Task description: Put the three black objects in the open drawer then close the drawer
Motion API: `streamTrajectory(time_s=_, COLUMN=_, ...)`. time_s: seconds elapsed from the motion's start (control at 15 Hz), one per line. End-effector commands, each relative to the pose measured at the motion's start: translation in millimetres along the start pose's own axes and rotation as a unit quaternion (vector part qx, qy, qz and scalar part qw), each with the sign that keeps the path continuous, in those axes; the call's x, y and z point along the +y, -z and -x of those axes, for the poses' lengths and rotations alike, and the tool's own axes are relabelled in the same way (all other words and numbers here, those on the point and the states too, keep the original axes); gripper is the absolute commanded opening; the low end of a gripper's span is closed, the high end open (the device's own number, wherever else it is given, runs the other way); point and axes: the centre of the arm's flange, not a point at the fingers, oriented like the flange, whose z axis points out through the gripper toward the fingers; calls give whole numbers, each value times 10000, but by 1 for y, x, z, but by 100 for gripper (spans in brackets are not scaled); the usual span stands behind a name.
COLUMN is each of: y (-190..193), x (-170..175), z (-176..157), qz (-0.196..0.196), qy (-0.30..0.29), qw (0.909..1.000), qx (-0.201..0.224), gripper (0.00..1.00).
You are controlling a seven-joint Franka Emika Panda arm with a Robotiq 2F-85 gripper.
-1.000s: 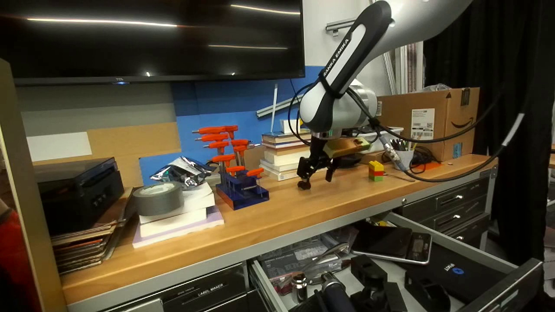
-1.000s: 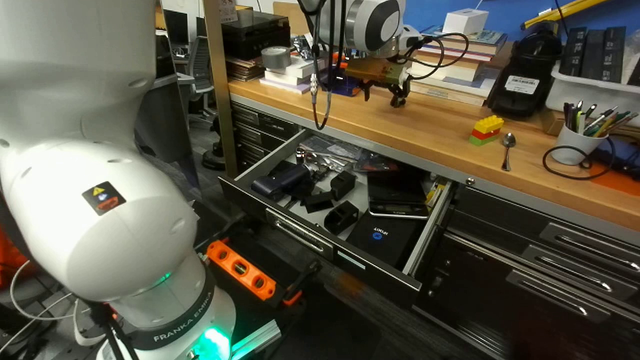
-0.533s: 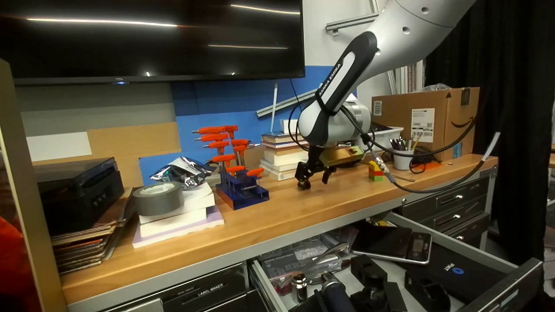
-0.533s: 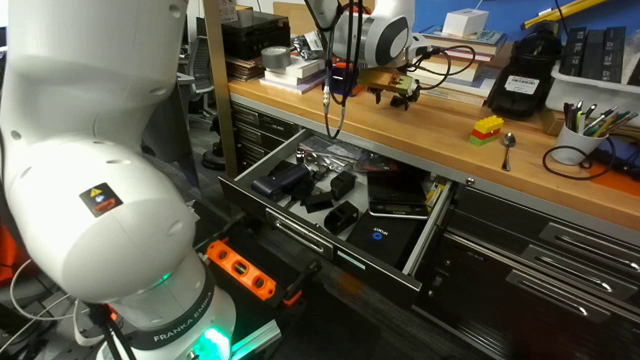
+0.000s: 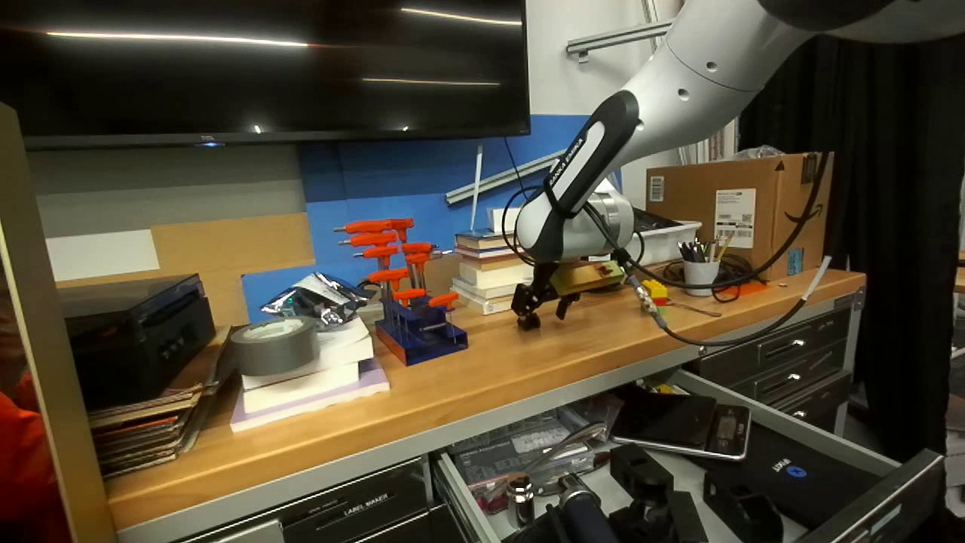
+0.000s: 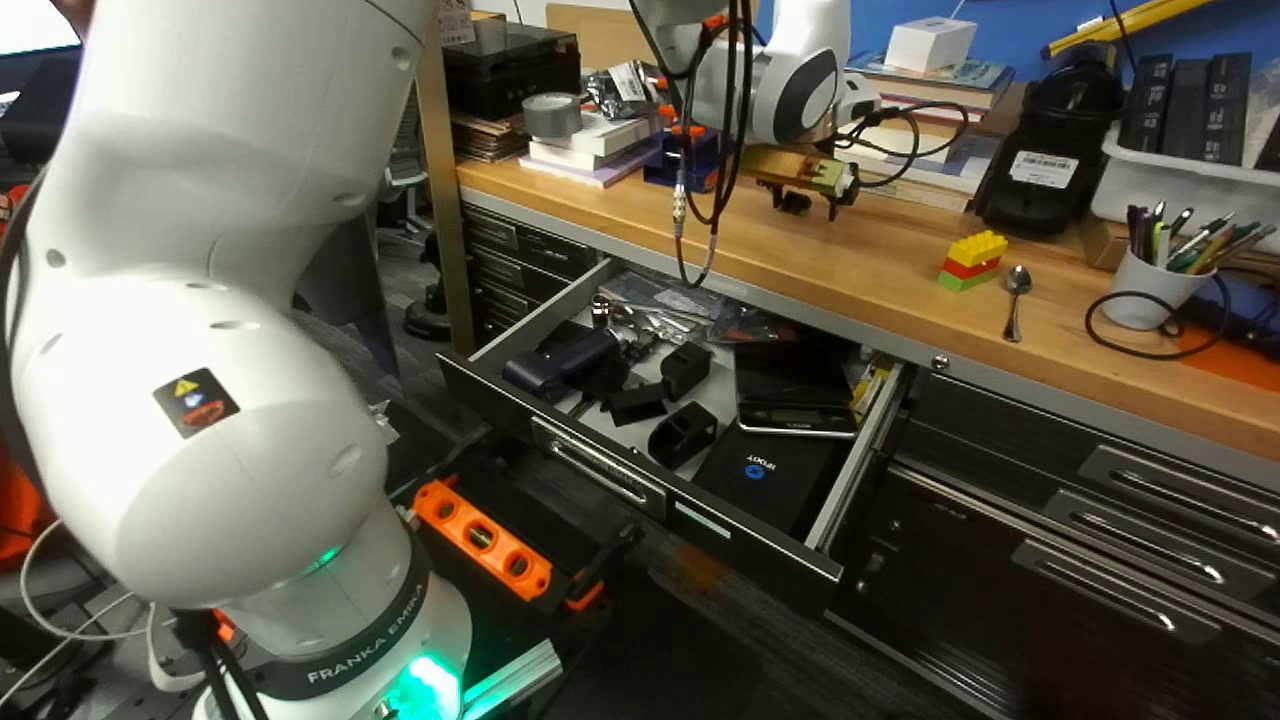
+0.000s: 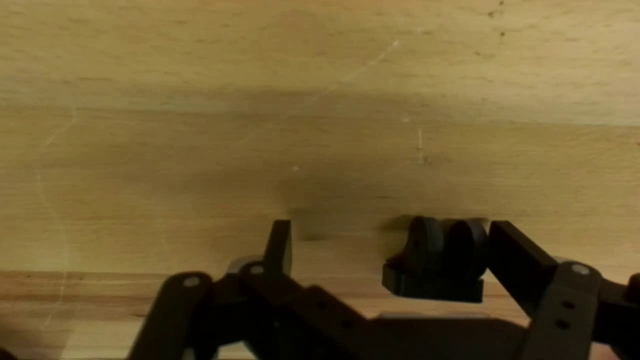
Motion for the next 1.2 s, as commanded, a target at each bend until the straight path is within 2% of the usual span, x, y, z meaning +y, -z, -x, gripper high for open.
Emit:
streamTrajectory(time_s=0.0, y=-7, x=1, z=-23, qz=-64, qy=-130, qw=9997, qx=203, gripper=100)
streamTrajectory(time_s=0.8, y=-10, x=-12, z=-33, qz=-64, qy=-128, qw=9993, qx=-332, gripper=100)
streamTrajectory(time_s=0.87, y=-10, x=-12, z=-33, qz=-70, qy=-151, qw=9993, qx=-344, gripper=75)
streamTrajectory(time_s=0.93, y=-10, x=-12, z=-34, qz=-65, qy=-151, qw=9992, qx=-364, gripper=74)
streamTrajectory(time_s=1.13, y=-7, x=-11, z=-37, qz=-26, qy=-167, qw=9991, qx=-381, gripper=49)
